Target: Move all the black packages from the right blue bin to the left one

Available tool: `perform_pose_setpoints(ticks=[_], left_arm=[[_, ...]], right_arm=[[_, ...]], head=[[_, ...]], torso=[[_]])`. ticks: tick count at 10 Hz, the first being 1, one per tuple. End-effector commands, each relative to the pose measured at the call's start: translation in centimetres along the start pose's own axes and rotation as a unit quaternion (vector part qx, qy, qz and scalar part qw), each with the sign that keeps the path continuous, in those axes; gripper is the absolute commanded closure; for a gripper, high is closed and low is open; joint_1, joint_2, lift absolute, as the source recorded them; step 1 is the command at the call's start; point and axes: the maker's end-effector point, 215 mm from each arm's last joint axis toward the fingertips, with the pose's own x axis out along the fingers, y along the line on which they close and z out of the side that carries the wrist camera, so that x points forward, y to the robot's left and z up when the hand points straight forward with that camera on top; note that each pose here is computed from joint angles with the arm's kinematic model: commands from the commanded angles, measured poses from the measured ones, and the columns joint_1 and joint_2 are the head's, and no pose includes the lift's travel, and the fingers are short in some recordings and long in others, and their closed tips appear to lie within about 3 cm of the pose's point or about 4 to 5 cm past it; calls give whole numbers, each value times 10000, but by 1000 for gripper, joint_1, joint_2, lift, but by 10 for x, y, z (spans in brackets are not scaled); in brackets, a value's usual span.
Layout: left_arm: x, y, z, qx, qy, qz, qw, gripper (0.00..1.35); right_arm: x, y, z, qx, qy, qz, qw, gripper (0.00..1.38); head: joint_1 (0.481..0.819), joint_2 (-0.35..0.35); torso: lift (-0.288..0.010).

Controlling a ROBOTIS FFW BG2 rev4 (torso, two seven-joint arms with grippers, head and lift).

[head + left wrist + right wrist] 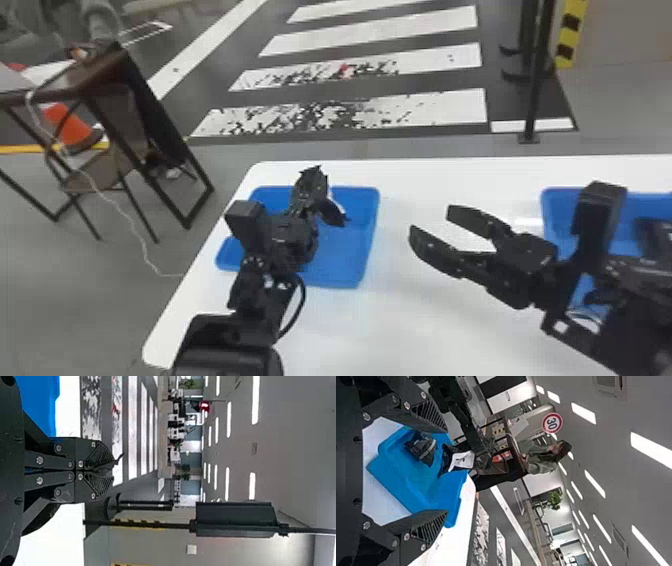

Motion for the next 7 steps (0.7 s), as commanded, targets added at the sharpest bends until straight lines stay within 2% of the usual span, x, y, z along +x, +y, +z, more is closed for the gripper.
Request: perform_pose_setpoints(ticks=[1, 2, 3, 4, 5, 6, 7], left_arm=[[10, 9, -11, -43, -205, 116, 9997, 1062], [8, -10, -21, -802, -134, -44, 9967, 579], [2, -24, -27, -1272, -119, -173, 9917, 137], [-4, -29, -9, -1279, -434, -272, 9905, 56], [-15, -38, 4, -1264, -500, -383, 9900, 148], [-27, -46, 19, -1189, -535, -493, 9902, 173], [-42, -54, 31, -1140, -548, -572, 9903, 179]], right_arm=[[-6, -10, 6, -64, -51, -121, 9999, 124], [-14, -21, 11, -129, -56, -262, 9996, 122], [-24, -41, 20, -249, -41, -495, 9985, 122], [-39, -63, 32, -394, -44, -788, 9961, 122], [-57, -90, 44, -486, -3, -1139, 9923, 122], [-82, -120, 54, -652, 121, -1588, 9851, 122], [-116, -147, 62, -894, 377, -2177, 9712, 122]], head=[[695, 350], [695, 350], [695, 350], [695, 333], [695, 299], [695, 260], [695, 236]], torso=[[-140], [-140], [-140], [-140], [-140], [-140], [-140]])
